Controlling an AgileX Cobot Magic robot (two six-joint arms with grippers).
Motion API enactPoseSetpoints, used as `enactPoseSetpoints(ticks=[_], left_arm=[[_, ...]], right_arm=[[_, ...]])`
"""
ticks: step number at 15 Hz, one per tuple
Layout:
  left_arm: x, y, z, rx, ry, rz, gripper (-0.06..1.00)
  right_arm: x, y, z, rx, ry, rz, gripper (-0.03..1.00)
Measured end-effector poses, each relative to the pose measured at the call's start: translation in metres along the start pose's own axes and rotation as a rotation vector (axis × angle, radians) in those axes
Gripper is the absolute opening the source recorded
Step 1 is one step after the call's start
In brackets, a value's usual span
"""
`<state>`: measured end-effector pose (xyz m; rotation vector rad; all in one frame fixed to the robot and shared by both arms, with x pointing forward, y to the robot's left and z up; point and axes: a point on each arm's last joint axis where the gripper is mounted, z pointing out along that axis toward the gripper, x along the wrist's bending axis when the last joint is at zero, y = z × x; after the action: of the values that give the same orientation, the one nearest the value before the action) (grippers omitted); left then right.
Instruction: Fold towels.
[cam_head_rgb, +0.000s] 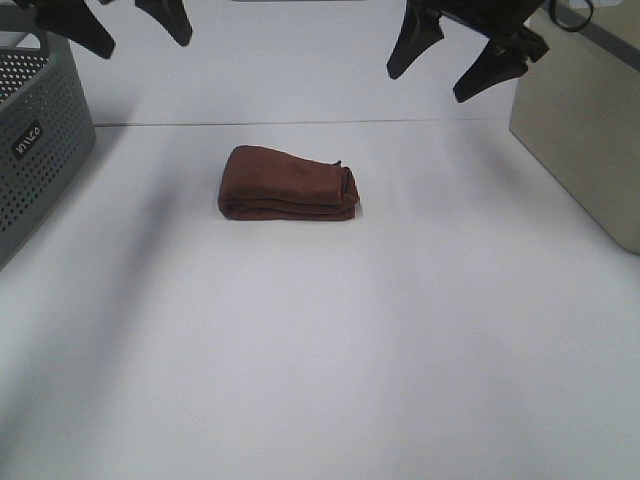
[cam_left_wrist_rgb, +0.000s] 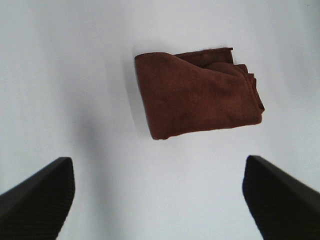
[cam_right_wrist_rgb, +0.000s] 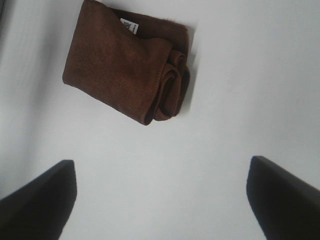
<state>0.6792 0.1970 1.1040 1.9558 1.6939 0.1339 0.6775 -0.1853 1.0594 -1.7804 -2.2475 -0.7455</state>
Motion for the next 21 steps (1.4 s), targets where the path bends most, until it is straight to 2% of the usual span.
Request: enactPoseSetpoints(ticks=[2, 5, 8, 10, 11, 12, 17, 18, 19, 21], left_arm=[[-0.008, -0.002, -0.048, -0.075, 0.044, 0.043, 0.86], [-0.014, -0.024, -0.105, -0.145, 0.108, 0.08, 0.86], [-0.021, -0.078, -0.163, -0.186, 0.132, 0.096, 0.86], [-0.023, -0.113, -0.186, -0.201, 0.131, 0.099, 0.86], [-0.024, -0.15, -0.203, -0.214, 0.13, 0.101, 0.86], [-0.024, -0.164, -0.208, -0.217, 0.13, 0.102, 0.86], [-0.014, -0.298, -0.224, -0.283, 0.124, 0.114, 0.86], [-0.011, -0.322, -0.222, -0.309, 0.122, 0.119, 0.86], [-0.005, -0.367, -0.217, -0.377, 0.116, 0.131, 0.85], [-0.001, -0.391, -0.212, -0.423, 0.115, 0.149, 0.85]], right_arm=[[0.013, -0.026, -0.041, -0.023, -0.084, -0.007, 0.86], [0.031, -0.076, -0.088, -0.053, -0.149, -0.028, 0.86], [0.046, -0.134, -0.125, -0.092, -0.189, -0.054, 0.86], [0.052, -0.181, -0.143, -0.121, -0.23, -0.075, 0.86], [0.051, -0.204, -0.147, -0.124, -0.253, -0.081, 0.86], [0.051, -0.216, -0.149, -0.13, -0.263, -0.085, 0.86], [0.051, -0.327, -0.152, -0.233, -0.288, -0.126, 0.86], [0.049, -0.348, -0.149, -0.265, -0.295, -0.138, 0.86], [0.044, -0.379, -0.143, -0.315, -0.317, -0.157, 0.86], [0.04, -0.397, -0.138, -0.362, -0.332, -0.172, 0.86]])
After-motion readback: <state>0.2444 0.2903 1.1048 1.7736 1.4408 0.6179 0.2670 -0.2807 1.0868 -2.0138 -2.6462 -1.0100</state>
